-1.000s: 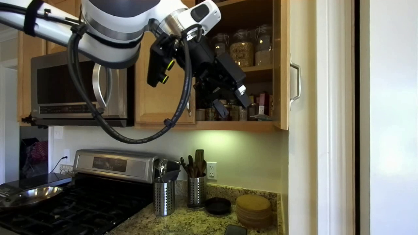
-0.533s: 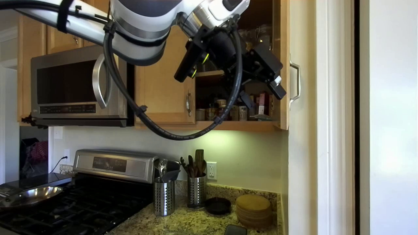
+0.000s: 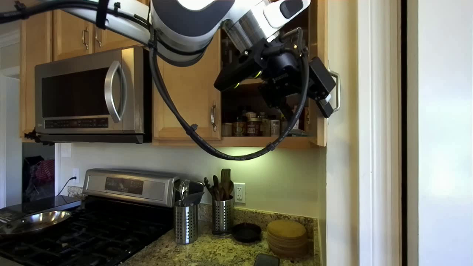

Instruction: Close the open upper cabinet door

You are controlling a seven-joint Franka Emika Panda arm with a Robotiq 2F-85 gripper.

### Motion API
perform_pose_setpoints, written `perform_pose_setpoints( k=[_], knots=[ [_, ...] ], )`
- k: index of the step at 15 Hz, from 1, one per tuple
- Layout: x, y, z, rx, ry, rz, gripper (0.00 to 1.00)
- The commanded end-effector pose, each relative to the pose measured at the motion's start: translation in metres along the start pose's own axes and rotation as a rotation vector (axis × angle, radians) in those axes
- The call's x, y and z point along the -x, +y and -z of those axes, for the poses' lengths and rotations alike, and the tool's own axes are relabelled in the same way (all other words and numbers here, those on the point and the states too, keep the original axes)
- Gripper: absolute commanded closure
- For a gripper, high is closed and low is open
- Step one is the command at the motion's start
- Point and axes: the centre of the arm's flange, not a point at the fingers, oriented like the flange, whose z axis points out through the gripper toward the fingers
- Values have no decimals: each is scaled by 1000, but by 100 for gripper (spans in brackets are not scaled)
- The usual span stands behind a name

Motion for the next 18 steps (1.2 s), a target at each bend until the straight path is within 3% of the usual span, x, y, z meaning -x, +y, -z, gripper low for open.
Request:
perform_pose_setpoints(
  k=[1, 4, 12, 18],
  knots=[
    [-10, -5, 13, -105, 14, 36, 0],
    [0, -22, 31, -185, 12, 107, 0],
    [40, -98, 89, -402, -112, 350, 0],
    [53, -138, 106, -577, -188, 504, 0]
  ],
)
